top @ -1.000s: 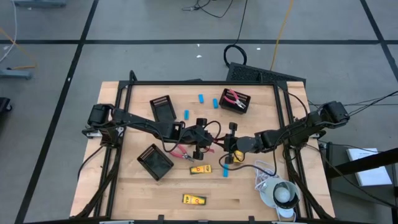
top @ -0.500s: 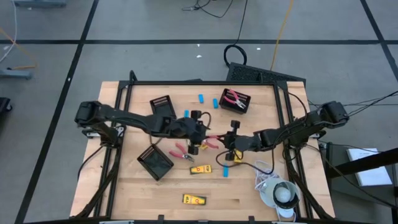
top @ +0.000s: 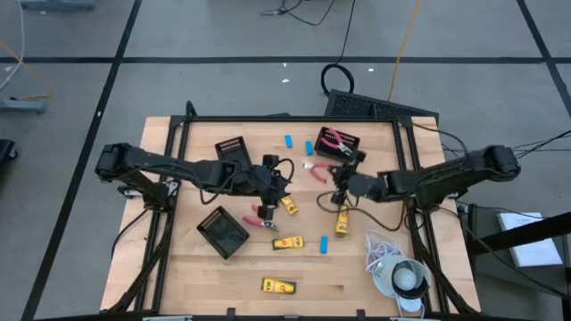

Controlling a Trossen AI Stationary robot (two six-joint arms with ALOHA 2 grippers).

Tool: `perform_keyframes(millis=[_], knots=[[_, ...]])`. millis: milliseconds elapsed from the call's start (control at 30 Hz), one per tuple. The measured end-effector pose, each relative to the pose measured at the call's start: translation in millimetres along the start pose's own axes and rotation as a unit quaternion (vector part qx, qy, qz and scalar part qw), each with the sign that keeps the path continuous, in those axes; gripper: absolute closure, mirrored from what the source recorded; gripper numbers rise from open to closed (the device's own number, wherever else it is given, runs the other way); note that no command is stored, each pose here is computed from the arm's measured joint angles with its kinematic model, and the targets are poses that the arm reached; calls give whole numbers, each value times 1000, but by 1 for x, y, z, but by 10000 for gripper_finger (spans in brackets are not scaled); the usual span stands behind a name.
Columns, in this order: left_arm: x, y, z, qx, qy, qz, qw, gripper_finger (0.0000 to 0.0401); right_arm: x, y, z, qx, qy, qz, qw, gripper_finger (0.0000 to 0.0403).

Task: Pick & Place School Supplies
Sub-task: Put the pink grommet eyelet pliers into the top right black bin

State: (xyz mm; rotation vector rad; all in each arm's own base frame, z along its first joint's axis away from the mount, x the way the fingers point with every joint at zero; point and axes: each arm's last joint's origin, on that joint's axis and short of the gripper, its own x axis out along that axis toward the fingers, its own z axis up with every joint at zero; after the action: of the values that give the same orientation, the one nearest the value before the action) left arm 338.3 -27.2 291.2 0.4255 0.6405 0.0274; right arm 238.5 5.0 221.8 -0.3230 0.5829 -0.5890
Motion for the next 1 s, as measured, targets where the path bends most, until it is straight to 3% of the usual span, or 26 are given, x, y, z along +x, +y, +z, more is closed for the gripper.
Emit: perform_keyframes(millis=[233, 433, 733, 1000], knots=[[0, 0, 0, 3, 0, 4, 1000, 240, -12, -45, -7, 27, 35, -53, 998, 381], [-5, 3, 1, 2, -1, 14, 1000, 240, -1, -65, -22, 44, 90, -89, 991, 381], [-25, 7, 0, -5, -27, 29, 999, 240, 30, -77, -67, 99, 126, -71, 984, 382], [-41, 9, -9, -22, -49, 44, 998, 240, 42, -88, -84, 135, 135, -67, 979, 382]])
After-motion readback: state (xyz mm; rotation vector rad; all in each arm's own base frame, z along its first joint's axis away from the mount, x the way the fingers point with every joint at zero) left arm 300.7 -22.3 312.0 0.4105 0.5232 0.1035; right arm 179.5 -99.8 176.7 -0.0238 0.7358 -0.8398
